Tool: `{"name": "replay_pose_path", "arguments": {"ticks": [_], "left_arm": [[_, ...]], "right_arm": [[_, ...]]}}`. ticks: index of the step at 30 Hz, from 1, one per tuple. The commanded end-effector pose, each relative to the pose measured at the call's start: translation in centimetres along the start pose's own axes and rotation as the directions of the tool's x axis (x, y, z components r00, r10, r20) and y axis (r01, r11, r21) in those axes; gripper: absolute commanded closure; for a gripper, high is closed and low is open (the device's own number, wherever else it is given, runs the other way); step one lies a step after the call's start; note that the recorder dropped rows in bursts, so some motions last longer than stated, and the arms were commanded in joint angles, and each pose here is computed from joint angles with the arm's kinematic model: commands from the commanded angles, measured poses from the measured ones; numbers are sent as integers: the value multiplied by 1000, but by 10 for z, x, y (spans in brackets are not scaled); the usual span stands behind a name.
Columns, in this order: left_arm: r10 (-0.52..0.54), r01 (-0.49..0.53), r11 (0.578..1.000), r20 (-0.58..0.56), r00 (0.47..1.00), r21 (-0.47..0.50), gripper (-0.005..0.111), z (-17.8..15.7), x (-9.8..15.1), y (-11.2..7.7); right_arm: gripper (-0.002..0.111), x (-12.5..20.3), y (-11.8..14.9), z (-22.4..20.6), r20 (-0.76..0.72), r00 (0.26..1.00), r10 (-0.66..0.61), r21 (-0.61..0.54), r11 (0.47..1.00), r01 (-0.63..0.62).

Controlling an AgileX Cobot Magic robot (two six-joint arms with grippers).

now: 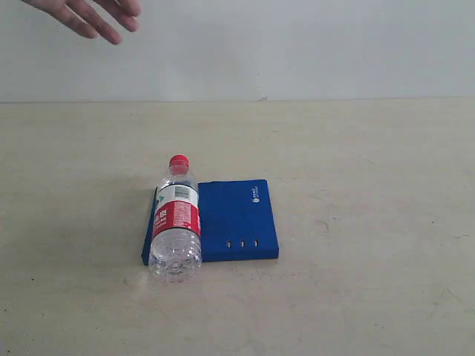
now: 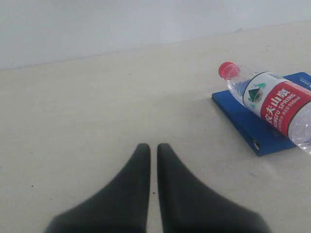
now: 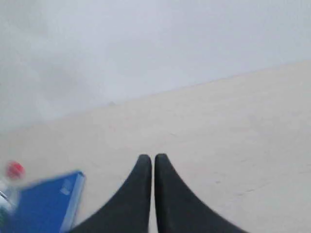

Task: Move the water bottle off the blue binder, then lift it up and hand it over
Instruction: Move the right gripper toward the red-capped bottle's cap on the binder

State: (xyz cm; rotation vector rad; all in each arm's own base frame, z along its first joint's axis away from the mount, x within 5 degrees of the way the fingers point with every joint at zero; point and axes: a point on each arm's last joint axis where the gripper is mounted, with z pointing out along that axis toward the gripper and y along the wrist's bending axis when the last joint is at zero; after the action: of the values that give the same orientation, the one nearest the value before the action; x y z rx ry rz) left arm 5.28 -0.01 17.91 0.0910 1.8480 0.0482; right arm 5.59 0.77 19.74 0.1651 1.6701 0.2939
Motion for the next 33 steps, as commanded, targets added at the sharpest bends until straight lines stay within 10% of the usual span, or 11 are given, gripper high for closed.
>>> {"name": "replay_pose_path", "arguments": {"ticks": [1,8,14,18,22,27,33], "left_arm": [[7,-7,1000,1,1000,-4,102,0,-1,0],[7,-7,1000,1,1000,-4,102,0,-1,0],[7,-7,1000,1,1000,-4,102,0,-1,0],[7,-7,1000,1,1000,-4,102,0,-1,0],[7,-7,1000,1,1000,-4,102,0,-1,0],[7,-7,1000,1,1000,-4,102,0,-1,0],[7,-7,1000,1,1000,-4,102,0,-1,0]], "right_arm": [[109,-7,3,-1,45,785,618,-83,785,-614],[106,0,6,0,-39,697,716,-61,695,-717],[78,-88,11,-2,295,671,680,-203,731,-652],[77,-115,34,46,-51,905,423,4,906,-423],[77,-113,48,98,-492,856,160,-10,982,-190],[77,-97,65,156,-745,665,-58,-258,944,-207],[77,-68,78,217,-773,633,-39,-375,834,-406]]}}
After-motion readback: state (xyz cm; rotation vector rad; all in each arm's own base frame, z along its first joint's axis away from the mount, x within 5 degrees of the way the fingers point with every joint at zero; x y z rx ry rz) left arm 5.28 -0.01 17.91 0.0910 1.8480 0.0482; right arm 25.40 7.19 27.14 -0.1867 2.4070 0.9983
